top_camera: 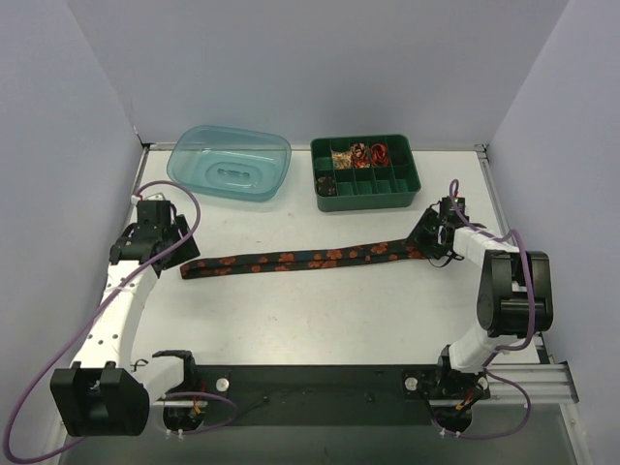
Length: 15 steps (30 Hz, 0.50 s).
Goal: Roll the ties
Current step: Flatten out the tie at the center of the board.
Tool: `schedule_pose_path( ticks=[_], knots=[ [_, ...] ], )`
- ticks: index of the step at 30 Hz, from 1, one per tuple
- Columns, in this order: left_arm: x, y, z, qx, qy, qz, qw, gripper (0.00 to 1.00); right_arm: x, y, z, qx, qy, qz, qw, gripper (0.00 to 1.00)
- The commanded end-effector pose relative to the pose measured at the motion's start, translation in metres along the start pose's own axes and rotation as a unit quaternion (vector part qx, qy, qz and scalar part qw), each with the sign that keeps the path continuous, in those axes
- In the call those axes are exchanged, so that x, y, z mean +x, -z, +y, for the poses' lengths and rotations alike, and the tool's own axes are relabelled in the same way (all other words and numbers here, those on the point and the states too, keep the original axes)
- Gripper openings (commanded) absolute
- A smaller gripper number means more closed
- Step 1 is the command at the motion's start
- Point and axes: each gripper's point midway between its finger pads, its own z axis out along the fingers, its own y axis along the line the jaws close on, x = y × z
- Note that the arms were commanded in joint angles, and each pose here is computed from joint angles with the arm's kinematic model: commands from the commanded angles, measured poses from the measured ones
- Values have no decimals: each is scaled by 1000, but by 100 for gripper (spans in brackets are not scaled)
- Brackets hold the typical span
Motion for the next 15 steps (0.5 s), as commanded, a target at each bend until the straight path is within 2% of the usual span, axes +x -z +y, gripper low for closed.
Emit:
schedule_pose_path(
  ticks=[1,6,14,15],
  knots=[
    [-15,3,-6,12,2,-20,1000,76,-4,-1,7,-3,-1,1,1000,46],
    [-15,2,-5,11,0,-20,1000,76,-3,-4,9,-4,-1,3,1000,42],
    [-14,2,-5,11,0,-21,1000,76,-1,-11,9,4,-1,11,1000,20],
    [-13,2,-4,10,0,-20,1000,76,-1,-11,9,4,0,12,1000,13]
  ],
)
